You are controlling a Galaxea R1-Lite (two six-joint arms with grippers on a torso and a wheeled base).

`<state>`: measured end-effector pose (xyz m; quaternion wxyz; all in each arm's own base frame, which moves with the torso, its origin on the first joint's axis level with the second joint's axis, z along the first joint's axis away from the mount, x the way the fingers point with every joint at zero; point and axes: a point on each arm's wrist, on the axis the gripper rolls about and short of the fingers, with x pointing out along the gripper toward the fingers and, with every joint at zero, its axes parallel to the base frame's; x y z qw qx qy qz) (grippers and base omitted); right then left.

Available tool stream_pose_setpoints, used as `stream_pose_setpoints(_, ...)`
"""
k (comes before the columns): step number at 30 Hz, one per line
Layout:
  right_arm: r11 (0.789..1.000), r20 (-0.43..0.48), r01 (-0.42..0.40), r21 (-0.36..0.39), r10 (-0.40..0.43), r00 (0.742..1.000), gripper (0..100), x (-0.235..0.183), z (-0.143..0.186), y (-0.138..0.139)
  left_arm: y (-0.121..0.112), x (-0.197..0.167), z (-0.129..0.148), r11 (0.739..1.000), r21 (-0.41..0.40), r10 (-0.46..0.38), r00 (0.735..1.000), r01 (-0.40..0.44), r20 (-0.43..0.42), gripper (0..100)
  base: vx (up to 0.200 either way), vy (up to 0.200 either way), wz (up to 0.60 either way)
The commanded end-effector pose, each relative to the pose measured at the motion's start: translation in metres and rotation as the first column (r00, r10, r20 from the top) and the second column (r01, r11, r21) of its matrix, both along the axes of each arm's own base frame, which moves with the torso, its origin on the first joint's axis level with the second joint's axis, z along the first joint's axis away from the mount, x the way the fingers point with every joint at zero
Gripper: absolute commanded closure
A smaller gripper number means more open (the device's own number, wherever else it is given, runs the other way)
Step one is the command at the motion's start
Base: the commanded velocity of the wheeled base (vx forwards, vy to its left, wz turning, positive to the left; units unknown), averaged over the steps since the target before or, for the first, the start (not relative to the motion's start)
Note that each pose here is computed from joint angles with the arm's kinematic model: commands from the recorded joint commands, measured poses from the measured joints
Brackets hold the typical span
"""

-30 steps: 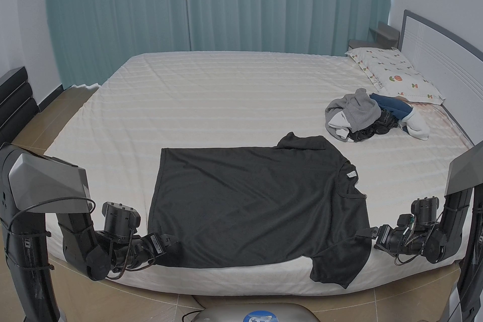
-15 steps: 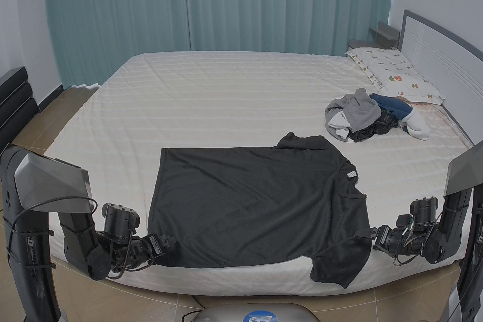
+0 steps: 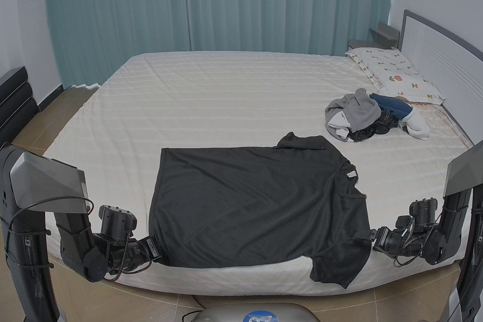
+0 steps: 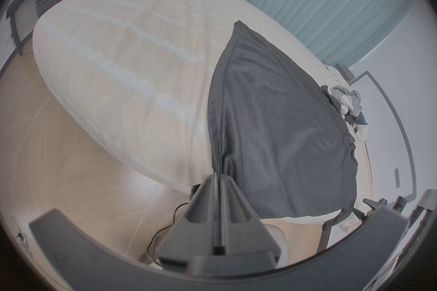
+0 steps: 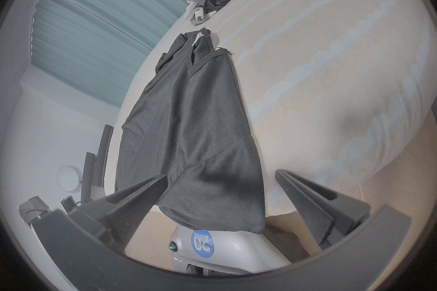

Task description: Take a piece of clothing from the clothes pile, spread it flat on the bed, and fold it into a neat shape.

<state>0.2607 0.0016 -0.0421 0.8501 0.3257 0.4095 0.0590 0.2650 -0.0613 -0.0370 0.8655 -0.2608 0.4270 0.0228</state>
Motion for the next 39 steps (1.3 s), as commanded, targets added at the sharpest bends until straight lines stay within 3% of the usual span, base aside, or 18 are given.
stream_pose_setpoints(1, 1.000, -0.004, -0.019, 0.000, 0.019, 1.000, 0, -0.001, -0.001, 0.005, 0.005, 0.001, 0.007, 1.000, 0.004, 0.025, 0.999, -0.025, 0.022, 100, 0.000, 0.000, 0.00)
stream_pose_setpoints(13, 0.999, 0.001, -0.036, -0.041, 0.036, 0.999, 0, 0.003, -0.005, 0.018, 0.008, 0.002, 0.010, 0.999, 0.016, 0.038, 0.999, -0.039, 0.036, 100, 0.000, 0.000, 0.00)
stream_pose_setpoints(14, 0.998, -0.001, -0.037, -0.042, 0.037, 0.999, 100, 0.003, -0.006, 0.019, 0.009, 0.002, 0.010, 0.999, 0.016, 0.041, 0.998, -0.042, 0.036, 100, 0.000, 0.000, 0.00)
stream_pose_setpoints(26, 0.995, -0.005, -0.041, -0.092, 0.041, 0.999, 100, -0.014, 0.002, 0.014, 0.023, 0.005, 0.018, 0.997, 0.033, 0.066, 0.996, -0.069, 0.067, 100, 0.000, 0.000, 0.00)
stream_pose_setpoints(33, 0.989, -0.011, -0.080, -0.121, 0.079, 0.997, 100, -0.024, 0.006, 0.015, 0.030, 0.003, 0.034, 0.995, 0.035, 0.086, 0.992, -0.090, 0.093, 100, 0.000, 0.000, 0.00)
stream_pose_setpoints(39, 0.973, -0.052, -0.152, -0.171, 0.145, 0.988, 100, -0.041, 0.003, 0.016, 0.040, -0.003, 0.039, 0.993, 0.103, 0.058, 0.997, -0.063, 0.054, 100, 0.000, 0.000, 0.00)
